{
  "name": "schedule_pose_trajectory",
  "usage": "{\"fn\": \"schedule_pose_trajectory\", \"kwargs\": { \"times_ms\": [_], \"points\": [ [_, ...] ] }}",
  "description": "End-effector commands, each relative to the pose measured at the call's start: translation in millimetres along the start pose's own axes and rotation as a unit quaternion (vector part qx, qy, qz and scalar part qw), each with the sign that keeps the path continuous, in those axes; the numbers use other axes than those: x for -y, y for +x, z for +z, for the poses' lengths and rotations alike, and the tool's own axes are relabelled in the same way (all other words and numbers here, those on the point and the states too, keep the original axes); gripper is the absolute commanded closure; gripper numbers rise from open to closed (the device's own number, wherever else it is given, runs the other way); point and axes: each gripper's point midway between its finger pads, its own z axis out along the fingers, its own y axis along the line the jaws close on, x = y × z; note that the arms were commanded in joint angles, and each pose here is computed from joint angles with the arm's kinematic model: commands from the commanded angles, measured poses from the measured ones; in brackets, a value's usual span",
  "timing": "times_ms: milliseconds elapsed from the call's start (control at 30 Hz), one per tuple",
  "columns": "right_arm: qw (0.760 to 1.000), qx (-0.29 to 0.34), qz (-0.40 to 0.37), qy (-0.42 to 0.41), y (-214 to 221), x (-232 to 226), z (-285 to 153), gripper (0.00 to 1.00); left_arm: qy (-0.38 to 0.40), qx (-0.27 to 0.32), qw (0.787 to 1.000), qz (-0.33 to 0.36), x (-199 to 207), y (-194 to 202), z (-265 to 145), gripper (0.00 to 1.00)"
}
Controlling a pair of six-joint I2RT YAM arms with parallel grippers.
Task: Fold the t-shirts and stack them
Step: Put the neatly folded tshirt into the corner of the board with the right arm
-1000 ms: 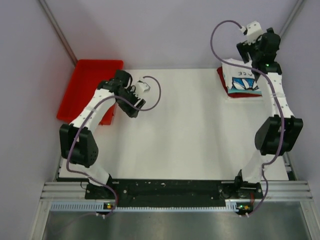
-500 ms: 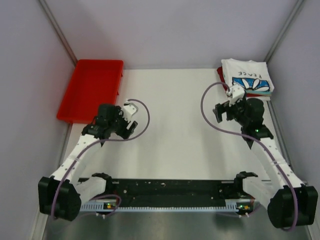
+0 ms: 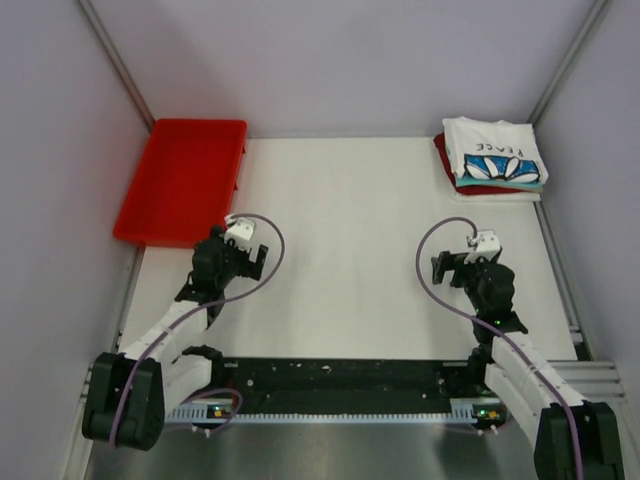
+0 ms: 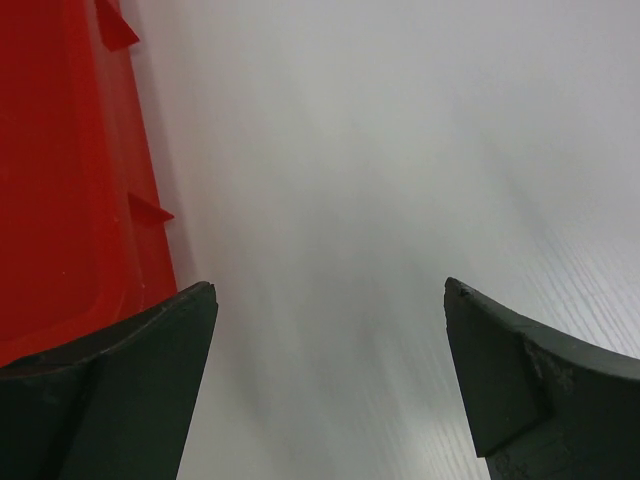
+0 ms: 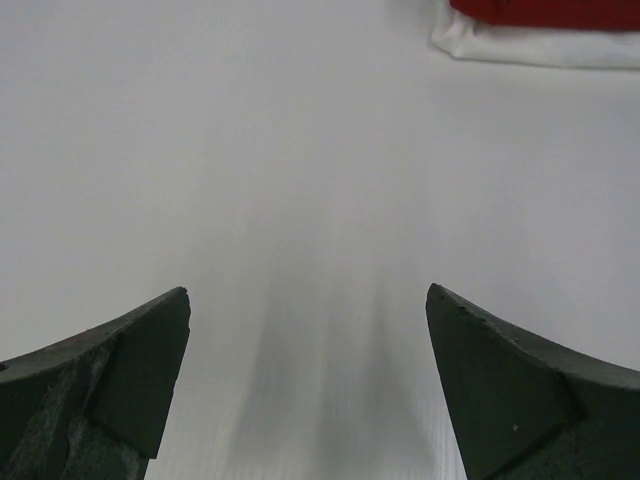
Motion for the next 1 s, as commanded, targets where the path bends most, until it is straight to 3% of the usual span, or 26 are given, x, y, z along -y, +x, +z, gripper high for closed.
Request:
{"fn": "schedule_pose_trajectory", "kwargs": {
  "times_ms": [0, 967],
  "points": [
    [0.997, 0.068, 0.013, 0.021, -25.8, 5.7, 1.2, 0.01, -0.028, 0.064, 0.997, -0.015, -14.4, -22.9, 4.1, 0.01],
    [0.998, 0.056, 0.007, 0.000, -23.6, -1.3, 5.2, 0.01, -0.015, 0.065, 0.998, -0.014, -11.1, -24.0, -0.8, 0.01]
  ]
}}
